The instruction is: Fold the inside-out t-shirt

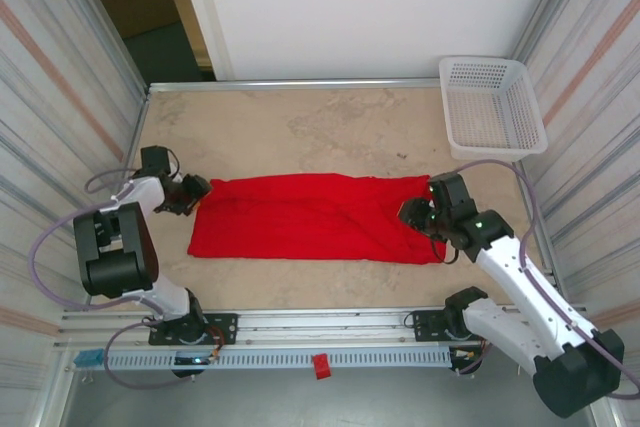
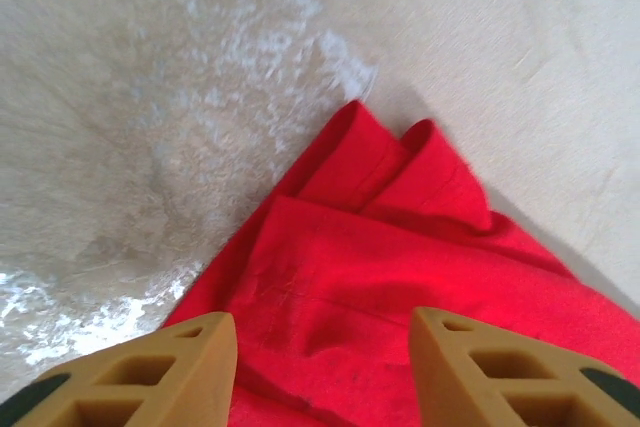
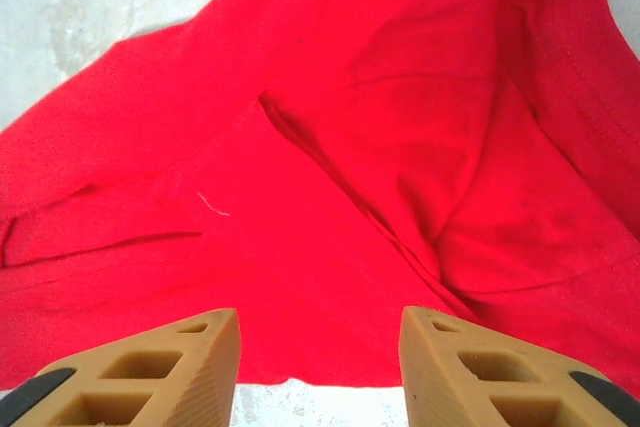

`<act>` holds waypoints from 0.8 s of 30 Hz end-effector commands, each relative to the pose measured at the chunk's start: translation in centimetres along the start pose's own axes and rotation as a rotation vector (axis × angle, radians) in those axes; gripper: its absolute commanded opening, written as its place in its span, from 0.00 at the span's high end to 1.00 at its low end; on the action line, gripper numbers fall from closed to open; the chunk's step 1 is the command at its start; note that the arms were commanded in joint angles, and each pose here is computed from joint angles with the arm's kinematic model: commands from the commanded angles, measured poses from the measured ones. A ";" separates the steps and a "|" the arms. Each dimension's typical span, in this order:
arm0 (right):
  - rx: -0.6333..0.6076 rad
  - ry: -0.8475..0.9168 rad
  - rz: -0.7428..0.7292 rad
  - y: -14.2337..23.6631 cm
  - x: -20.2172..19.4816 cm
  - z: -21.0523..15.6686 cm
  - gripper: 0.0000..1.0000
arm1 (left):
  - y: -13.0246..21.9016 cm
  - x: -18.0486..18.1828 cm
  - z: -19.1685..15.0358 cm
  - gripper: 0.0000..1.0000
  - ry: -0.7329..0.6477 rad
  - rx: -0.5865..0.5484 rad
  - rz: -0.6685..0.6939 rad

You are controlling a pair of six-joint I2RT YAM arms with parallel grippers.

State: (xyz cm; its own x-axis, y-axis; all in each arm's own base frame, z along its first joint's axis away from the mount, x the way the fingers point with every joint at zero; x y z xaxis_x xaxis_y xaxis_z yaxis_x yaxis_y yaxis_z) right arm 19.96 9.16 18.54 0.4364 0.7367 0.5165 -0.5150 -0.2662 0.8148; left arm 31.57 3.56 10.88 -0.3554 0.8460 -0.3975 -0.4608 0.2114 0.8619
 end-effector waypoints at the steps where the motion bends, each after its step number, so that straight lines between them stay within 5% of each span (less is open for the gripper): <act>1: 0.005 0.077 0.003 -0.9 2.0 1.2 0.51 | 3.0 -1.3 2.3 0.49 -0.040 -0.101 -0.001; 13: 0.145 0.373 -0.150 -10.8 7.2 1.0 0.49 | 1.9 -5.2 2.8 0.42 -0.122 -0.056 -0.068; 24: 0.168 0.416 -0.270 -15.1 6.2 0.6 0.47 | 2.7 -5.7 3.3 0.42 -0.133 -0.069 -0.078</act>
State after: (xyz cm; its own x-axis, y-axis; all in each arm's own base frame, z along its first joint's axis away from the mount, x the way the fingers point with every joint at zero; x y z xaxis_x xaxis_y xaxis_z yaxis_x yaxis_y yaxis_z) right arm 30.06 17.10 9.67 0.2142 0.9595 0.1829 -0.2706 -0.1216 0.9550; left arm 34.86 0.87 15.64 -0.2247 0.8824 -0.4135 -0.5339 0.2435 0.8098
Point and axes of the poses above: each hand's point on the last joint's axis, 136 mm out from that joint toward the fingers, its own y axis back along the fingers, its own x axis along the line the jaws close on, z = x × y, the point moved 6 cm from there along y, back along the fingers, and after that the axes turned 13 degrees about -y, right-handed, at the moved point
